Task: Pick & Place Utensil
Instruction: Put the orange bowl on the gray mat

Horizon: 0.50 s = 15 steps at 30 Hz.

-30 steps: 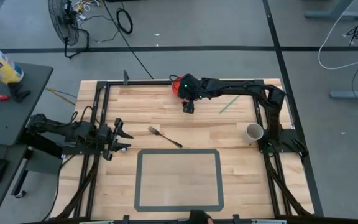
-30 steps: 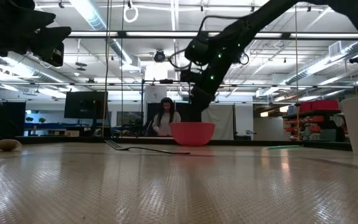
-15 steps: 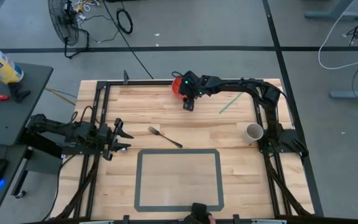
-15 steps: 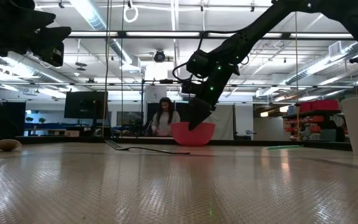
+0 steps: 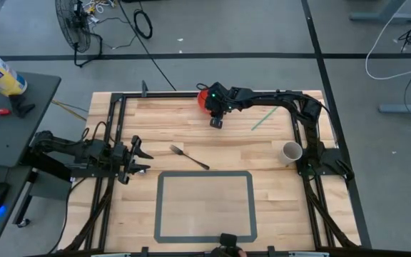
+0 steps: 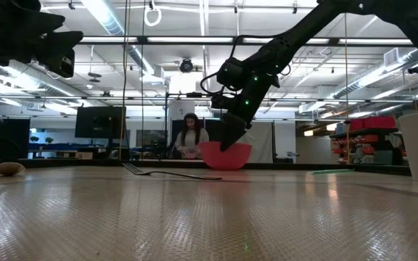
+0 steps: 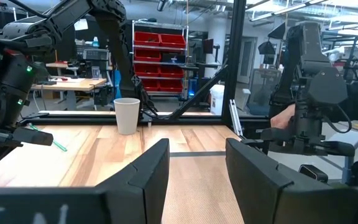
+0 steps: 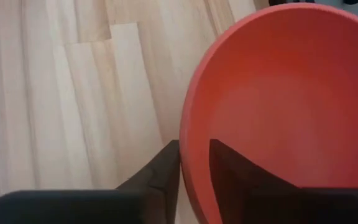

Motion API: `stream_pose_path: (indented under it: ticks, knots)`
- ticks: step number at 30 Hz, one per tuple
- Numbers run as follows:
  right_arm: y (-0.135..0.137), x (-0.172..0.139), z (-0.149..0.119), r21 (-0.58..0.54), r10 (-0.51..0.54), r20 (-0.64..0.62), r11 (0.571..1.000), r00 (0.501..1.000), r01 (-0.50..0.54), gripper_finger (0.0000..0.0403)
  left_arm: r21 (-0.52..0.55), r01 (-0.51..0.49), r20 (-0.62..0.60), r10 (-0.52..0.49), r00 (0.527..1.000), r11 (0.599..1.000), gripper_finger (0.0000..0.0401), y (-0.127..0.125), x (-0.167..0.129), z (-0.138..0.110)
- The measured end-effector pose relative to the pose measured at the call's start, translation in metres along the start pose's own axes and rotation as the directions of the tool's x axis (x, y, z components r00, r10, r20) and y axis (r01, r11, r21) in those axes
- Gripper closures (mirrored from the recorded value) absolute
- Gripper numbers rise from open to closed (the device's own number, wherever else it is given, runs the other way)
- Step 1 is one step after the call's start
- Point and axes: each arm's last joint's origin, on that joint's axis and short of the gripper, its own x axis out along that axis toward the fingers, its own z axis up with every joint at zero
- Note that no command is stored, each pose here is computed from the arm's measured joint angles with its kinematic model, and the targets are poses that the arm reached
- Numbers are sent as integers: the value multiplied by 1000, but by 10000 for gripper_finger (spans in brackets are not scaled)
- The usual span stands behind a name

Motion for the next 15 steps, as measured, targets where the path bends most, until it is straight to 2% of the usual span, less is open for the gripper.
stream_pose_path:
  ticks: [8, 15]
  knots:
    - [7, -13, 5, -31, 12, 16, 999, 1000, -12, 390, 0, 0, 0, 0, 1000, 1000, 238, 0, 0, 0]
    - [39, -64, 25, -152, 114, 113, 984, 987, -96, 390, 0, 0, 0, 0, 1000, 1000, 238, 0, 0, 0]
